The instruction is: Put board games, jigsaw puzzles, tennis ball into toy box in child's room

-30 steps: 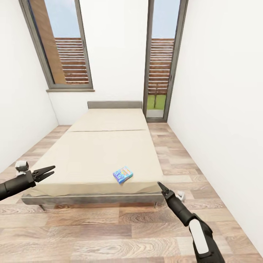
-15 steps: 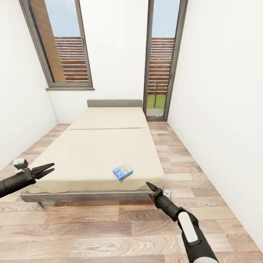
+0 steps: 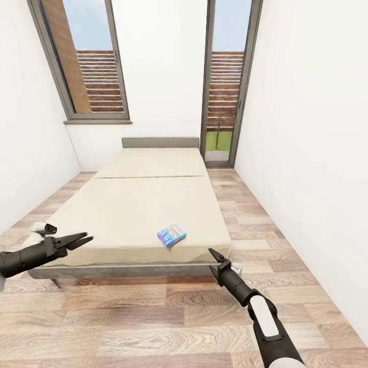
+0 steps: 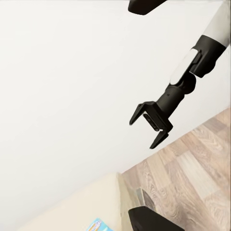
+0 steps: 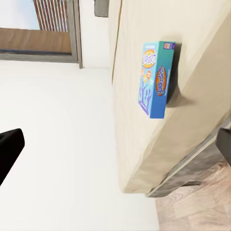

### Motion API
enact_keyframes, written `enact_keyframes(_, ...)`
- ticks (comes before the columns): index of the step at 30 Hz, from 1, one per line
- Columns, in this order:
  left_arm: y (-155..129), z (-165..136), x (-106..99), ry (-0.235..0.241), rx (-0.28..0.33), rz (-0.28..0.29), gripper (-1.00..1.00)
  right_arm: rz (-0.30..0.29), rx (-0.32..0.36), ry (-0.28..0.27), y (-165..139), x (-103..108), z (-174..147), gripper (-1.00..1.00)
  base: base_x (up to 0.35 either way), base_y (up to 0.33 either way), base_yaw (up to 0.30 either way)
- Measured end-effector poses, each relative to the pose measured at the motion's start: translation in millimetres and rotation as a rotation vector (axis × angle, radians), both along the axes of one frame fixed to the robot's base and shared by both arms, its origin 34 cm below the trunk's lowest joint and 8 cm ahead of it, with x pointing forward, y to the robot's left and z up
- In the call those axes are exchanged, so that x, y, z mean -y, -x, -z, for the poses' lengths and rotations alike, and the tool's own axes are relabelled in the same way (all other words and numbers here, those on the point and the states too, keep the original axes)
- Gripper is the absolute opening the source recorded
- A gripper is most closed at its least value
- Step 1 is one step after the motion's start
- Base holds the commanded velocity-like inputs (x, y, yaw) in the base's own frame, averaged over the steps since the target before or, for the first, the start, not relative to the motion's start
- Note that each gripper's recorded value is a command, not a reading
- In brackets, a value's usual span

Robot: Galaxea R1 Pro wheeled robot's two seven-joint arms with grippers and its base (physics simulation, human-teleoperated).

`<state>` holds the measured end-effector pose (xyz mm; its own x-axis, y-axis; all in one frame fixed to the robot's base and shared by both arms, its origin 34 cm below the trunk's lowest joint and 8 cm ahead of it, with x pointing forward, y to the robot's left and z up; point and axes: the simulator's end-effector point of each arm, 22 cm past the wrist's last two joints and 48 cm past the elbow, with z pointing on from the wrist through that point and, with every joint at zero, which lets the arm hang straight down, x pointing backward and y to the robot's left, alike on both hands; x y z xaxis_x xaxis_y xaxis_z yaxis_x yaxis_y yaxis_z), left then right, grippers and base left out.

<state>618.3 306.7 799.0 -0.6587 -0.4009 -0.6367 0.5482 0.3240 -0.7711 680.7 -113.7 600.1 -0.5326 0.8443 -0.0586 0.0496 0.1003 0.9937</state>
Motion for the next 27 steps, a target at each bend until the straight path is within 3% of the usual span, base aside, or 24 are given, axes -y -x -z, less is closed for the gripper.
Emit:
enact_keyframes(2,3,10,12,-0.012,-0.014,0.034,1.00,0.007,0.002,-0.017,1,1,2,1.00,0.000,0.000,0.000)
enact_keyframes(9,7,29,20,-0.021,-0.023,0.059,1.00,0.018,0.009,-0.056,3,2,12,1.00,0.000,0.000,0.000)
enact_keyframes(17,12,46,21,-0.023,-0.024,0.061,1.00,-0.017,0.022,-0.035,8,-16,27,1.00,0.000,0.000,0.000)
enact_keyframes(19,13,51,21,-0.023,-0.023,0.060,1.00,-0.001,0.027,-0.034,8,-14,30,1.00,0.000,0.000,0.000)
enact_keyframes(23,15,59,15,-0.038,-0.024,0.055,1.00,0.099,0.035,-0.051,1,8,41,1.00,0.000,0.000,0.000)
enact_keyframes(27,17,65,13,-0.043,-0.024,0.054,1.00,0.127,0.024,-0.062,2,11,53,1.00,0.000,0.000,0.000)
